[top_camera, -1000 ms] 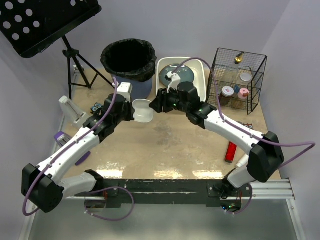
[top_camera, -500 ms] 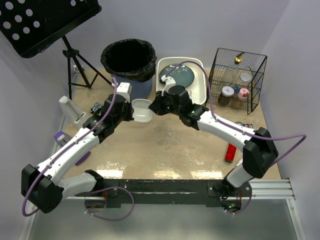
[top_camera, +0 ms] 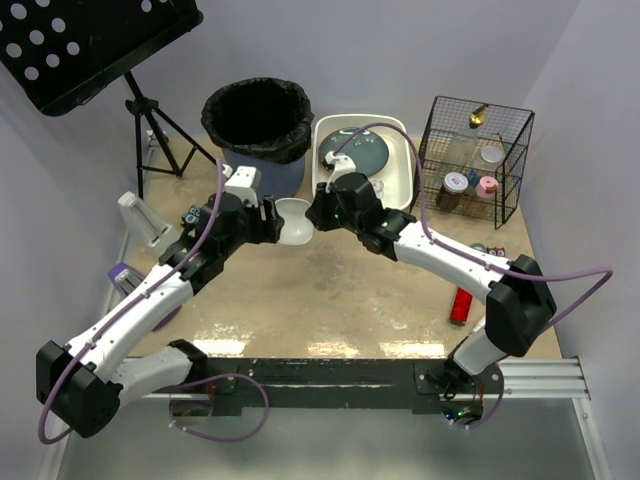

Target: Clear the kitchen counter

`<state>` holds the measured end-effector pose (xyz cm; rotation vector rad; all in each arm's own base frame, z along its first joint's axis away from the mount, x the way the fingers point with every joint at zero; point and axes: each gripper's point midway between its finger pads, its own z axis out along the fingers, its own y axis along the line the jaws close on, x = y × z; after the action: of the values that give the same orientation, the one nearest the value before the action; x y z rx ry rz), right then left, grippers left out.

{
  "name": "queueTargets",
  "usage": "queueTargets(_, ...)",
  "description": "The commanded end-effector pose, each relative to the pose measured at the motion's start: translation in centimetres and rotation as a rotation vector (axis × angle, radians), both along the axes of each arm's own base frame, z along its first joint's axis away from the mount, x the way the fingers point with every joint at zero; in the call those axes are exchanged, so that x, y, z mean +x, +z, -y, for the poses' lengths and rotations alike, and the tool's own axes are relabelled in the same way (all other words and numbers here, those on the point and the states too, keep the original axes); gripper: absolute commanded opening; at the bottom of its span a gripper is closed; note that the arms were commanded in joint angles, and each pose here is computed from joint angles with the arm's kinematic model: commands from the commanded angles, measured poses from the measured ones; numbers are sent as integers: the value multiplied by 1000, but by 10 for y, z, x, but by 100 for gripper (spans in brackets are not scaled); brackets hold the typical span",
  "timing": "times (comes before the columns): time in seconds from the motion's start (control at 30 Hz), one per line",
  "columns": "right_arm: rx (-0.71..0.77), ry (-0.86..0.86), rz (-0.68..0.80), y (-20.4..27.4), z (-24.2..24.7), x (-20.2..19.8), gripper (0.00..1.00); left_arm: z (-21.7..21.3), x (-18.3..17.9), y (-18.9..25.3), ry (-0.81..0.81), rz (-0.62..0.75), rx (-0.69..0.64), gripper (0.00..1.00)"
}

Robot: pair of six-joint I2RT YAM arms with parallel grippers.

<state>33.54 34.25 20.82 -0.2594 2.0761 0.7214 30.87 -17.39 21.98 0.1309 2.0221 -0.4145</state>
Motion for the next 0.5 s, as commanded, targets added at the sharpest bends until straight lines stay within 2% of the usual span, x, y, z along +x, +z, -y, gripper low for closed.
queueTargets(0.0, -4, -118, 60, 21, 21, 29, 0, 3, -6, 21, -27, 77, -59, 72)
queueTargets(0.17, -20, -224, 55, 14, 62, 63, 0, -8, -12, 24, -1, 105, -59, 74)
queueTargets(0.33, -63, -366, 81, 16, 108, 107, 0, -13, -16, 13, 8, 71, -32, 74)
queueTargets(0.47, -101, -445, 78, 5, 125, 139, 0, -16, -19, 9, 14, 68, -29, 74)
